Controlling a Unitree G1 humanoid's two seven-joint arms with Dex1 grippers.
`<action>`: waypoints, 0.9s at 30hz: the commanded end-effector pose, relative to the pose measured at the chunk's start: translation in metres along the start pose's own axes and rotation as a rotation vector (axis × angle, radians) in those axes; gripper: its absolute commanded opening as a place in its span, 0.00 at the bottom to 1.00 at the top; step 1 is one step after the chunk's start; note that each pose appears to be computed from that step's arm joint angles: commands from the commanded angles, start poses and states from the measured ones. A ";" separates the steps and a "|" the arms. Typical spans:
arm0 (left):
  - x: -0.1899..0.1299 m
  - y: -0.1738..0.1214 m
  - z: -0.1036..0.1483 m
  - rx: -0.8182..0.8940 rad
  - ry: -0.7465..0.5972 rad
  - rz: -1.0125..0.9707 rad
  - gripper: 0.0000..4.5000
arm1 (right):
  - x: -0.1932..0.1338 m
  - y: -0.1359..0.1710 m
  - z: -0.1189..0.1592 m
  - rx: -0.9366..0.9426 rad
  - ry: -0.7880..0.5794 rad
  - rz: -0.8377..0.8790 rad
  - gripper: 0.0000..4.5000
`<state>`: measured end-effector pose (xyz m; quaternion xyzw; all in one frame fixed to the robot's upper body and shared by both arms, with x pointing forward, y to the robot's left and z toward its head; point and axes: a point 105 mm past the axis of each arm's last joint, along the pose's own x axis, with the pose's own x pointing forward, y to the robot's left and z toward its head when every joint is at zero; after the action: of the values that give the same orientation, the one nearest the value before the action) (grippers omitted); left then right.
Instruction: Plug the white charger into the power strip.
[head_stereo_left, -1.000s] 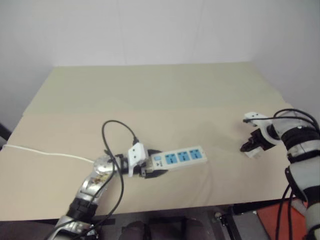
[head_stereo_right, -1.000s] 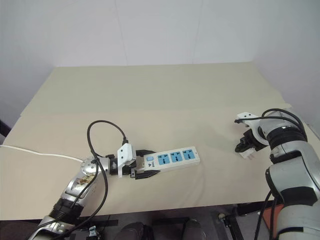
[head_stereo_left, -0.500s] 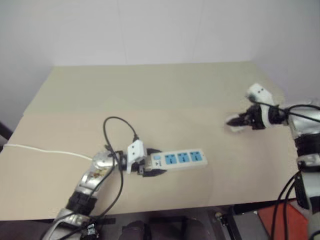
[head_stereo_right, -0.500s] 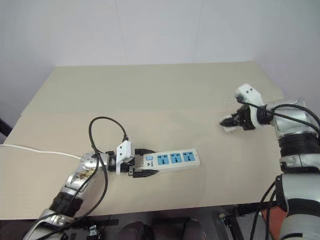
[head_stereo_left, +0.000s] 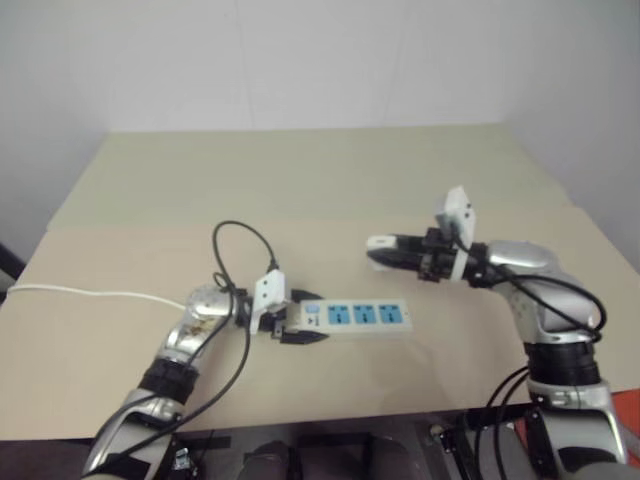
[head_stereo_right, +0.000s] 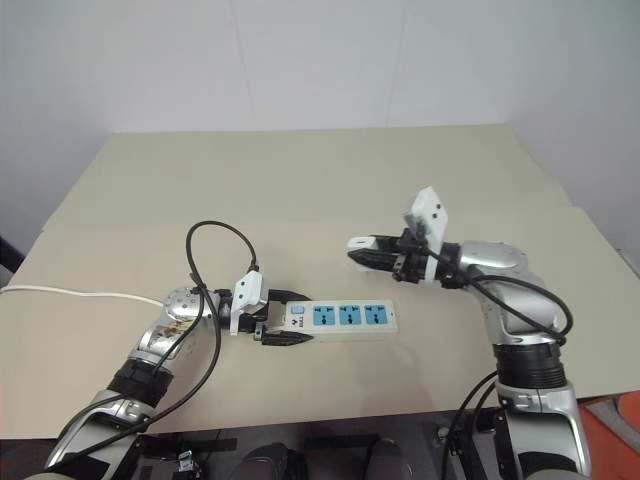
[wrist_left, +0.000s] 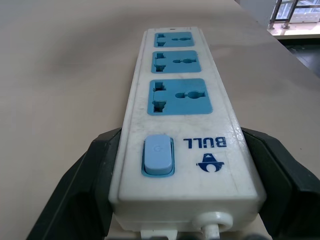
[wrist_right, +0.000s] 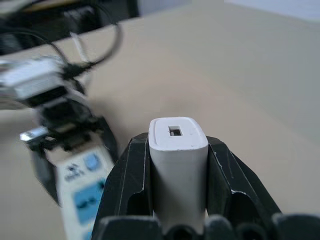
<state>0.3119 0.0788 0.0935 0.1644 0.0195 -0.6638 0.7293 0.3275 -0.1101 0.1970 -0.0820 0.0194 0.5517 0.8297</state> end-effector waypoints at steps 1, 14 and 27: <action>0.005 -0.006 -0.007 0.022 0.029 -0.035 0.73 | 0.008 0.018 0.007 -0.038 -0.062 0.098 0.24; 0.010 -0.009 -0.015 -0.020 0.004 -0.042 0.73 | 0.045 0.036 -0.019 -0.056 -0.096 0.216 0.24; 0.005 -0.009 -0.016 -0.006 0.011 -0.043 0.73 | 0.059 0.034 -0.046 -0.055 -0.075 0.245 0.24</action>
<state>0.3118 0.0779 0.0863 0.1586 0.0071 -0.6693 0.7258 0.3207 -0.0501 0.1387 -0.0707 -0.0098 0.6515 0.7552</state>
